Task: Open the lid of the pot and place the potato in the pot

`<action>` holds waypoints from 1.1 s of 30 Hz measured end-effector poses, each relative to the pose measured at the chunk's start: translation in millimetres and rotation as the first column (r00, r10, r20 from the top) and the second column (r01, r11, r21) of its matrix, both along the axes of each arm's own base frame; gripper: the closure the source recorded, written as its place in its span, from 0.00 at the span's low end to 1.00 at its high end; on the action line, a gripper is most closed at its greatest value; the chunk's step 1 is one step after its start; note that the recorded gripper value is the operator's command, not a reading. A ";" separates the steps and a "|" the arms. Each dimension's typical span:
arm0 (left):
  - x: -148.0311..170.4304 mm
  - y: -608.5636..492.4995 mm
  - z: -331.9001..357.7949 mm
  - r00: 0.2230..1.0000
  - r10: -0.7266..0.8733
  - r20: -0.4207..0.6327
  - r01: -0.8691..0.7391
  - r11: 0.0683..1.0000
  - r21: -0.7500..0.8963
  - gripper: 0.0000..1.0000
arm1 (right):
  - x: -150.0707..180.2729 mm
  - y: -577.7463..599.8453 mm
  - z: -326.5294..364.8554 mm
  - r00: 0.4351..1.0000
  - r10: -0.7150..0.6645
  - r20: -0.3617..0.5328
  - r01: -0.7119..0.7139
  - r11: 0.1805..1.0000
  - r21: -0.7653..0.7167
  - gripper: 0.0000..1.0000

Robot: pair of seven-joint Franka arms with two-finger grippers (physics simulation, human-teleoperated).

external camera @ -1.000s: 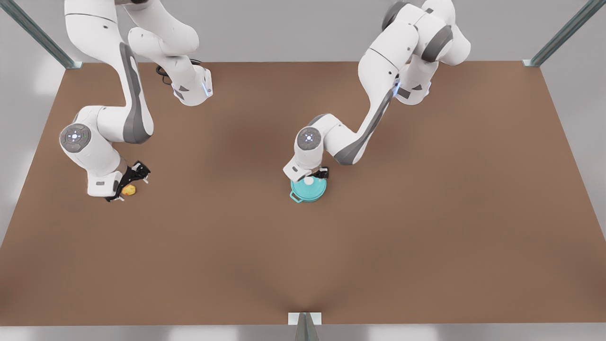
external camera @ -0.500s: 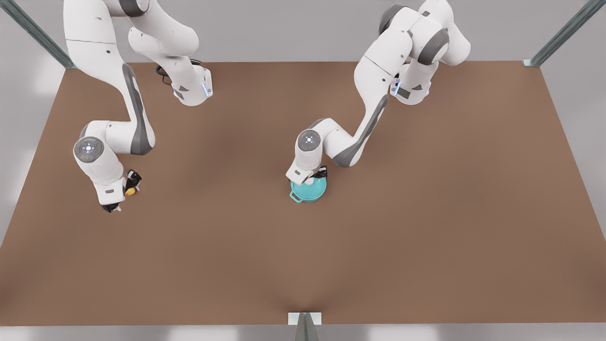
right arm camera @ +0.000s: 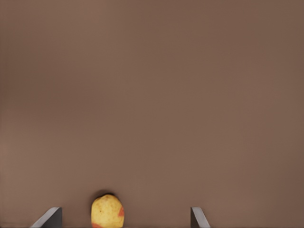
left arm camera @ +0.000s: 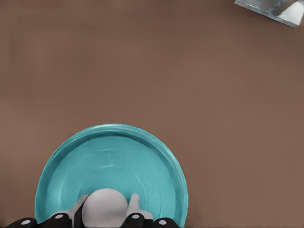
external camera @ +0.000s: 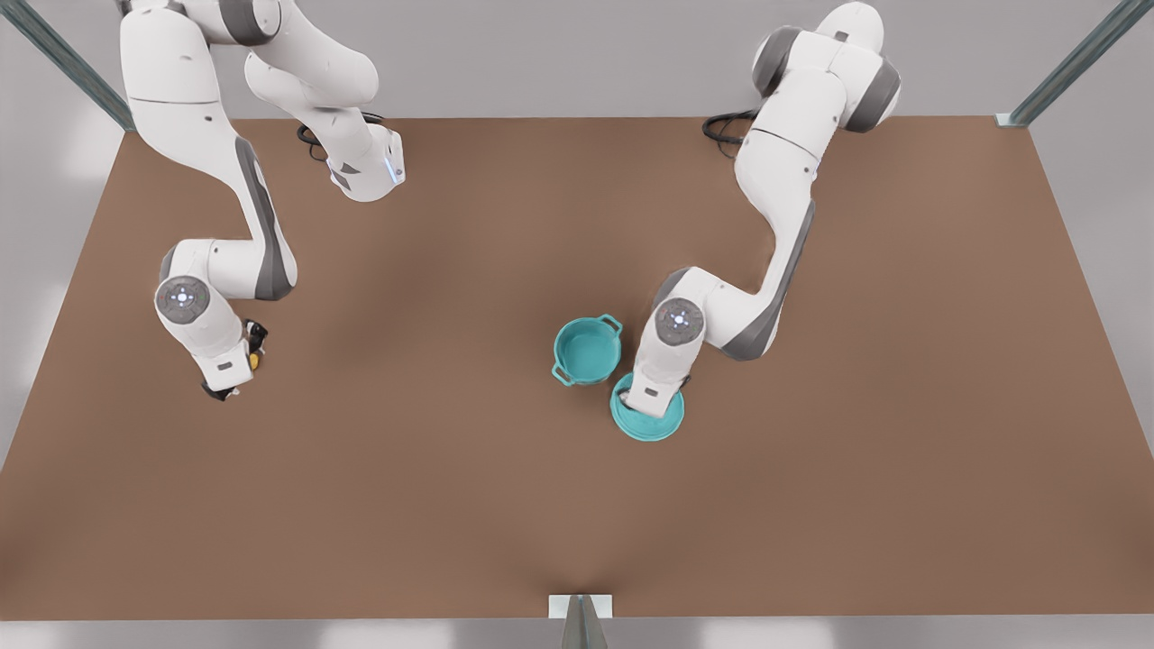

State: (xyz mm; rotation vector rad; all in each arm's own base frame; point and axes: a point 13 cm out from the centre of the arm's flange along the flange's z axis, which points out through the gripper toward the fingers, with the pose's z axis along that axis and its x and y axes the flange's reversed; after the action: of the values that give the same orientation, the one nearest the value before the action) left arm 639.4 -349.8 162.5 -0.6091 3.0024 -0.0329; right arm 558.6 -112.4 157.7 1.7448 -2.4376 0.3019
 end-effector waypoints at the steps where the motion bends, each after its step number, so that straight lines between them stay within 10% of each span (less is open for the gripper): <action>1: 20.1 46.2 -12.9 1.000 0.026 -0.016 -0.026 0.999 0.019 0.65 | 0.6 -3.7 -5.7 1.000 -0.002 -0.020 0.002 1.000 -0.004 0.00; 6: 42.3 126.5 -94.3 0.996 -0.059 -0.063 0.063 0.996 0.057 0.64 | -6.2 -20.0 -23.7 0.994 -0.018 -0.111 0.016 1.000 -0.022 0.00; 7: 44.3 126.8 -97.2 0.994 -0.090 -0.058 0.093 0.994 0.055 0.00 | -7.6 -24.4 -26.8 0.992 -0.022 -0.126 0.019 0.999 -0.027 0.00; 14: 100.5 208.0 79.9 0.994 -0.104 0.043 0.105 0.994 -0.016 0.00 | -32.7 -57.1 -45.3 0.978 -0.041 -0.205 0.032 0.998 -0.048 0.00; 18: 11.7 333.3 249.9 1.000 -0.015 0.014 0.016 0.997 -0.081 0.00 | -41.0 -63.2 -61.5 0.976 -0.030 -0.217 0.021 0.999 -0.042 0.00; 33: -47.1 325.9 238.4 0.935 -0.264 -0.236 0.224 0.957 -0.185 0.00 | -35.9 -68.2 -100.4 0.987 0.030 -0.160 -0.032 0.999 -0.012 0.00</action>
State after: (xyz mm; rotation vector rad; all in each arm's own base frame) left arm 592.4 -23.9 401.0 -0.2611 3.3368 -0.2221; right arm 522.7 -180.7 57.3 1.7300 -2.2931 0.1746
